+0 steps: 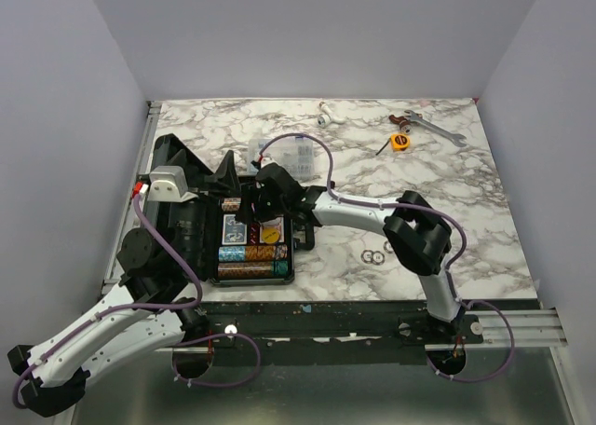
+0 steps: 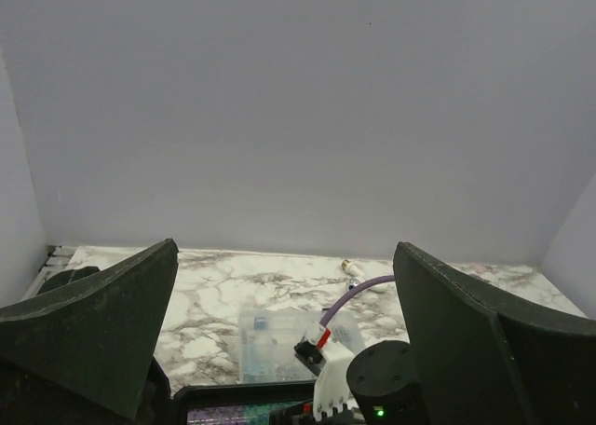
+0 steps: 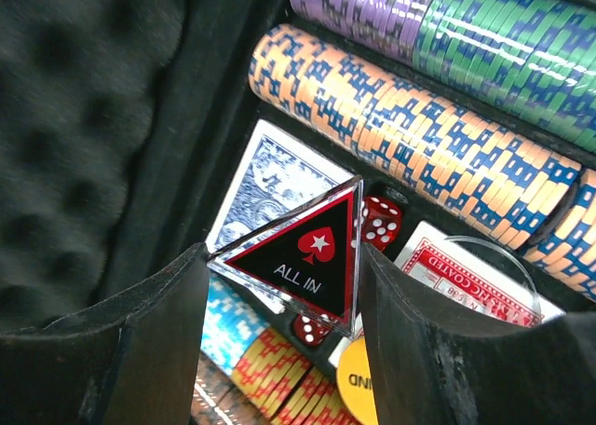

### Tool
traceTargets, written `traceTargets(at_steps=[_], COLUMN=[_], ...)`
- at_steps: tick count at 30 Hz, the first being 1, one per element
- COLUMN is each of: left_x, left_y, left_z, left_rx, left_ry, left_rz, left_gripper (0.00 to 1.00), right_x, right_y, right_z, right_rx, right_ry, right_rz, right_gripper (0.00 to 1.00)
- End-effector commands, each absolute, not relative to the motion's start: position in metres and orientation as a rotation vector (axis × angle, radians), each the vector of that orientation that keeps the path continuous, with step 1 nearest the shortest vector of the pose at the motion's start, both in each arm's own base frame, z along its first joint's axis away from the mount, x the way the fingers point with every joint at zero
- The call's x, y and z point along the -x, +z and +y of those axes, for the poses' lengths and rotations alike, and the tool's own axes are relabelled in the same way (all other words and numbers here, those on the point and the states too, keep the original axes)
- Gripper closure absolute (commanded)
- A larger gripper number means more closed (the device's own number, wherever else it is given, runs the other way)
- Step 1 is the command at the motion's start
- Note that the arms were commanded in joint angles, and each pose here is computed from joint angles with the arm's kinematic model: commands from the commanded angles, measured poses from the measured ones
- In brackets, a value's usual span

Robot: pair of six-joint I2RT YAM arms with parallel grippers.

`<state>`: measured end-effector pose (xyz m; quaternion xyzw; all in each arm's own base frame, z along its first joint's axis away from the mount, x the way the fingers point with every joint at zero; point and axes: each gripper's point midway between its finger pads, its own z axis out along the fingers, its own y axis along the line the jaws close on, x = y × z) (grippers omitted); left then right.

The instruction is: Pack up texas hold em set

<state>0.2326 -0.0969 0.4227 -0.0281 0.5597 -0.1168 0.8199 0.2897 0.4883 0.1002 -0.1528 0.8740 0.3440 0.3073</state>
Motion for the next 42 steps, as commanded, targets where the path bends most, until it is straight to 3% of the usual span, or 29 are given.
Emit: traceTargets(at_steps=[1,7,22,42], left_x=[-0.233,-0.234,-0.235,-0.235], left_y=[0.425,0.423,0.423,0.421], left_z=[-0.090,-0.093,-0.099,-0.104], left_rx=[0.088,0.080,0.066,0.053], left_ry=[-0.233,-0.231,-0.255,-0.278], left_rz=[1.182,1.187,1.196,1.209], left_gripper=[0.02,0.02,0.02,0.02], right_x=[-0.280,-0.273,-0.273,-0.271], right_y=[0.091,0.090,0.090,0.061], right_z=[0.507,0.521,0.520,0.528], right_rx=[0.627,0.556,-0.094,-0.146], right_ry=[0.946,0.996,1.059,0.915], right_rz=[2.248,2.306,2.521,2.568], right_gripper=[0.72,0.72,0.71,0.57])
